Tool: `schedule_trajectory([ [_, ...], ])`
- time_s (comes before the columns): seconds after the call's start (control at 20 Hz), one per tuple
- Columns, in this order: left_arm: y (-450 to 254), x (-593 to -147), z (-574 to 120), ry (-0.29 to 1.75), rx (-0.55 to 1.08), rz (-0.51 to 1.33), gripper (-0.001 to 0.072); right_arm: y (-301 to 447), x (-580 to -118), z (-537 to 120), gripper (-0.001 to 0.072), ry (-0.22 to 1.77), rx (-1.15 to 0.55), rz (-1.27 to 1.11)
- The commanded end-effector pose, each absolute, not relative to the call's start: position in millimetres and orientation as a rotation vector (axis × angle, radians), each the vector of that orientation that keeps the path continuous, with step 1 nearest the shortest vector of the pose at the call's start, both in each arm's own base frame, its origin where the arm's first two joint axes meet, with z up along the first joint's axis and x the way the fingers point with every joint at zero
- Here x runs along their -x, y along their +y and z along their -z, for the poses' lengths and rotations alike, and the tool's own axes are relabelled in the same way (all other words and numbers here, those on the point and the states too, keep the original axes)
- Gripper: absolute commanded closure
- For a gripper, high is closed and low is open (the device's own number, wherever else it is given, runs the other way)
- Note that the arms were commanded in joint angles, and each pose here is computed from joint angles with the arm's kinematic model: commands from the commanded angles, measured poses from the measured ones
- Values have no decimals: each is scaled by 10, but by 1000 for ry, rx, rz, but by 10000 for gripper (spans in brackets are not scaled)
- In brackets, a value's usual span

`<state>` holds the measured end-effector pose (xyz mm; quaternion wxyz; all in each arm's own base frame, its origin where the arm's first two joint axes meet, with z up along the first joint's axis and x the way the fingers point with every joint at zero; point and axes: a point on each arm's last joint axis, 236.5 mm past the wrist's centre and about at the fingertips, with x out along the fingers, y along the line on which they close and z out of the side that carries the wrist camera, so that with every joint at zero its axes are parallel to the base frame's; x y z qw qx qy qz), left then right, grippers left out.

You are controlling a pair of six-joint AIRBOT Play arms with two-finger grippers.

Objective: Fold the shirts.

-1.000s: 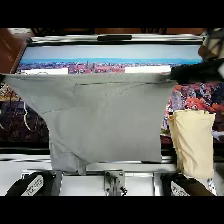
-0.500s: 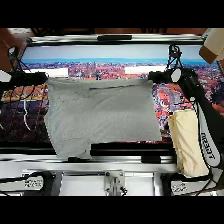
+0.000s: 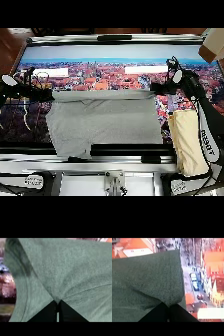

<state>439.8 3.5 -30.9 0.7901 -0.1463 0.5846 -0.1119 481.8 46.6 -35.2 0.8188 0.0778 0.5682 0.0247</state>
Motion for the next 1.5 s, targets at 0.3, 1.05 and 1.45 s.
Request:
schedule_trajectory([
  [0.3,-56,-3744,740,1493,373,284,665,620,-4370,667,643,1451,-288,-58],
  [1.05,-106,-2146,447,1600,580,201,70,46,-3090,-44,244,1649,-55,-94],
  [1.45,-391,-1529,932,1679,605,219,111,111,-2867,3,243,1628,-146,-111],
])
